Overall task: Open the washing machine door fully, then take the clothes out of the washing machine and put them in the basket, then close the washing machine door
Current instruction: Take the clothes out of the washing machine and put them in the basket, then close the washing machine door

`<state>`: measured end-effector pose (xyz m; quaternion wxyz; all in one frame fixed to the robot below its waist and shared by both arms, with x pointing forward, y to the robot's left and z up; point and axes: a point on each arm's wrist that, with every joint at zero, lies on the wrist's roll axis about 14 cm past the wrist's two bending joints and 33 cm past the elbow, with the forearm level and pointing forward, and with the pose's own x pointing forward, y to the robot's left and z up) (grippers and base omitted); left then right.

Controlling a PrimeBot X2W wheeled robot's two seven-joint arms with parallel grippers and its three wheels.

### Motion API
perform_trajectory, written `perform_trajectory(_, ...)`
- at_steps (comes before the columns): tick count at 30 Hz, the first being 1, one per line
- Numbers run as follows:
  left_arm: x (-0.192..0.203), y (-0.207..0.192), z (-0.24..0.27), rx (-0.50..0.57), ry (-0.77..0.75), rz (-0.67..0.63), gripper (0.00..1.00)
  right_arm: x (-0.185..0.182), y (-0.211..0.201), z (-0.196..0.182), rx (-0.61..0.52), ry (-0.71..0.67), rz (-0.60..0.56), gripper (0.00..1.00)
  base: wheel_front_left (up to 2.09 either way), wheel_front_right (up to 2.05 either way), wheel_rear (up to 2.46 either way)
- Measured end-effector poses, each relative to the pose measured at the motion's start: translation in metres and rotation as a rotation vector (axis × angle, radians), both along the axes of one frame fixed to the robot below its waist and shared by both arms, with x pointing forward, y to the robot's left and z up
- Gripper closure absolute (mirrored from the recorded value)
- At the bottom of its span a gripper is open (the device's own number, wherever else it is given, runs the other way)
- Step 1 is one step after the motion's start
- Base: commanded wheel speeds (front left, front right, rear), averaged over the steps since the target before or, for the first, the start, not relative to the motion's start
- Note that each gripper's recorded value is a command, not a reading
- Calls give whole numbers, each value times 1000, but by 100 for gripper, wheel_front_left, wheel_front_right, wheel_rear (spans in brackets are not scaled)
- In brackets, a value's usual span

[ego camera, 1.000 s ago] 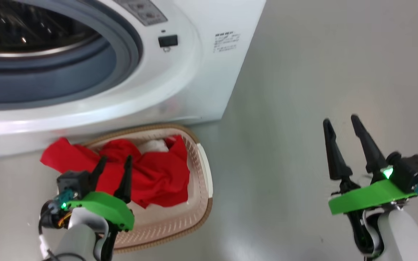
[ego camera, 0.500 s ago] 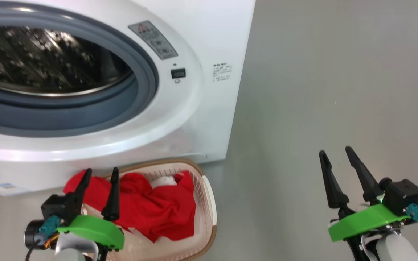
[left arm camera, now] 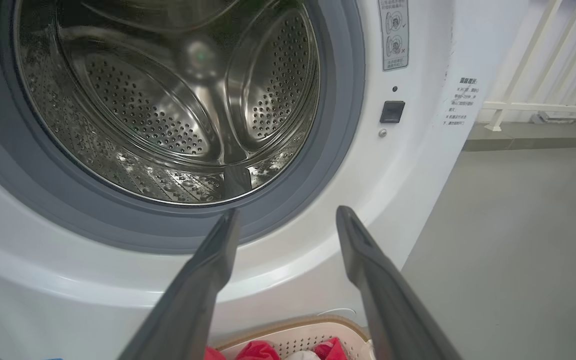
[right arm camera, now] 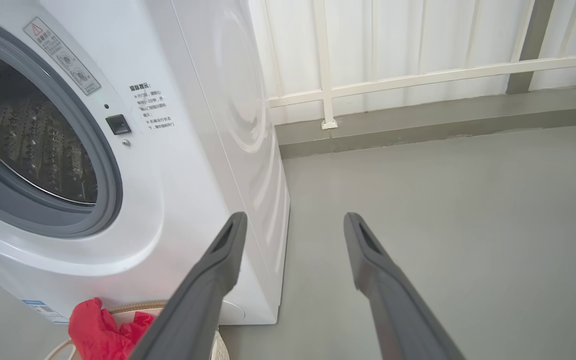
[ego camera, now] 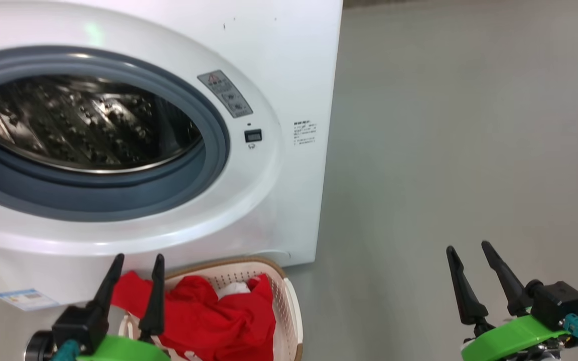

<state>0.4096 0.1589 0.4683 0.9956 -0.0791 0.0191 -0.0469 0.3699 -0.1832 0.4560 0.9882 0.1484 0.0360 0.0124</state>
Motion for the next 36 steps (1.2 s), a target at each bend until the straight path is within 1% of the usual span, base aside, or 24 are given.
perform_trajectory(8,-24,4,22,37,-69,1,0,-19,-4,8,0,-21,-13,0,0,0,0)
perform_trajectory(15,-40,14,17,51,-55,27,0,-29,-13,3,-3,-8,-40,0,0,0,0)
perform_trajectory(36,-43,17,13,50,-43,36,0,-25,-11,2,-1,-3,-36,0,0,0,0)
